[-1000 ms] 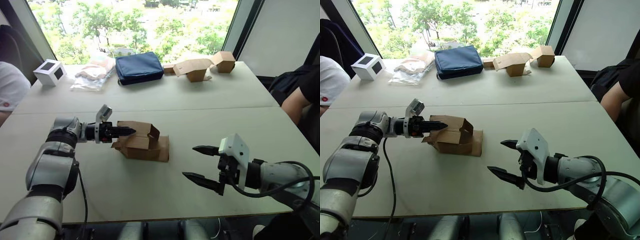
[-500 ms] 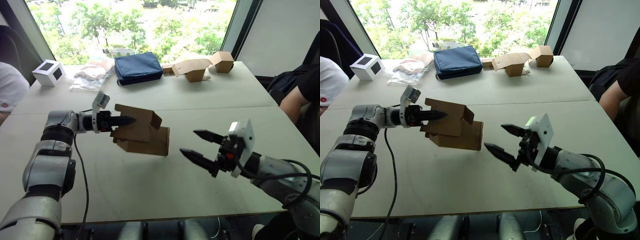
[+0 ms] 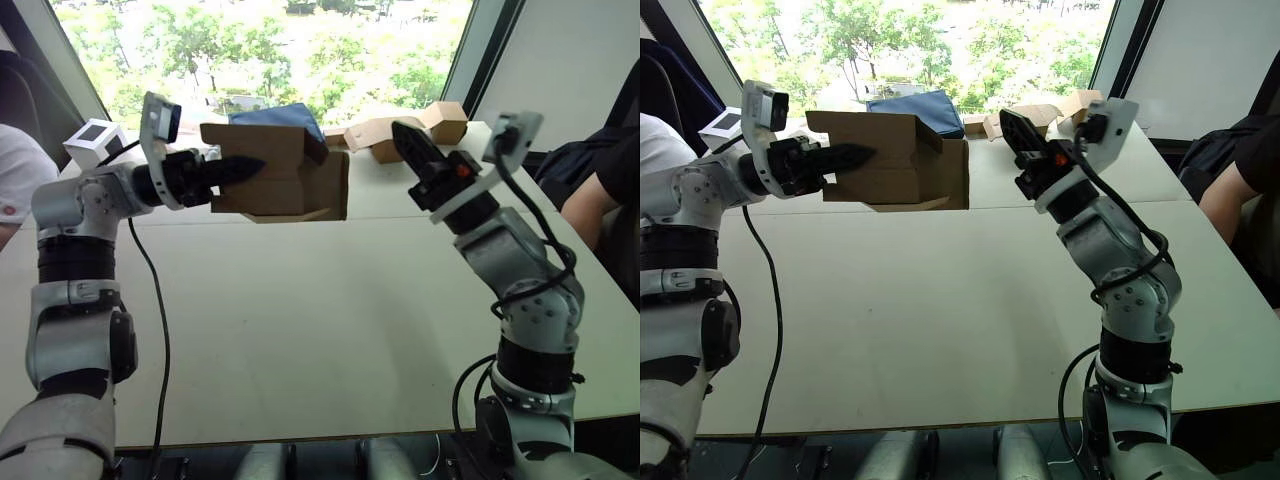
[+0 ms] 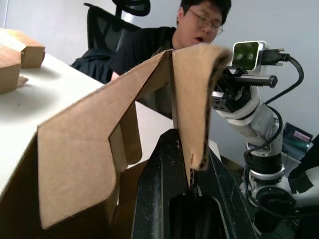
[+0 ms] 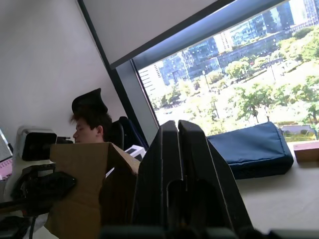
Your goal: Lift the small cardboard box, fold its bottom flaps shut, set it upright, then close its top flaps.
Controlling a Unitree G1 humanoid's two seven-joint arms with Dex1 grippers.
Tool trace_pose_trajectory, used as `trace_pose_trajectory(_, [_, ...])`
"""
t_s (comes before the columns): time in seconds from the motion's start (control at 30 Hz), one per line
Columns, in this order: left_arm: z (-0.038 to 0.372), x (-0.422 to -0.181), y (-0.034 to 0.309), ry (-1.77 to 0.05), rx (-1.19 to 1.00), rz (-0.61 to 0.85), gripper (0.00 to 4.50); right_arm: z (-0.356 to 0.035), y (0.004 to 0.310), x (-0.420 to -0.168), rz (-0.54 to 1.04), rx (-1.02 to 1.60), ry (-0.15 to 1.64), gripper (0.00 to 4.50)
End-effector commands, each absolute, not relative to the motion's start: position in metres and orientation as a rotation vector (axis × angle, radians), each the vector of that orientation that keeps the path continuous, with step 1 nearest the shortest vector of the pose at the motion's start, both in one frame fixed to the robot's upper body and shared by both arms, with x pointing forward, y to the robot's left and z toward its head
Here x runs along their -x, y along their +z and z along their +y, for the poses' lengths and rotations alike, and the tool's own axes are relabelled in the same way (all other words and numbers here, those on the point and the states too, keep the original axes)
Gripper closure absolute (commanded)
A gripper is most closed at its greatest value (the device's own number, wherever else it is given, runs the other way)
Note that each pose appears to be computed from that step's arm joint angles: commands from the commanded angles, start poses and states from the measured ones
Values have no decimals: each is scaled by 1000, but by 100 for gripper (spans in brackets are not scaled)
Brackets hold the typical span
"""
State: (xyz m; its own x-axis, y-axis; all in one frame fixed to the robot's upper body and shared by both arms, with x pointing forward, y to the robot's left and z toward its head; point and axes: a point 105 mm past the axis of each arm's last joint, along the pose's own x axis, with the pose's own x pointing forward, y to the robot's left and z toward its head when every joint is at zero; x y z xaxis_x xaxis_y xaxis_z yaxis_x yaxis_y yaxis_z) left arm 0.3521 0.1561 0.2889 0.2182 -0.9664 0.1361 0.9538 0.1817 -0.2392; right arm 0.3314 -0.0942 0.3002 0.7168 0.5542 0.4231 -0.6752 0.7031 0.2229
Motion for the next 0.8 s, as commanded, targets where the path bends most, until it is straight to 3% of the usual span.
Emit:
trace_pose_trajectory(0.03, [159,-346,307,-1368,268,-31,450,-70,307,-329,-364,-265,763,446])
trace_pose_trajectory(0.4, [158,-339,303,-1398,264,-26,450,-40,300,-336,-349,-222,828,446])
trace_pose_trajectory(0.8, [151,-333,301,-1445,243,-10,450,-22,293,-319,-328,-250,958,446])
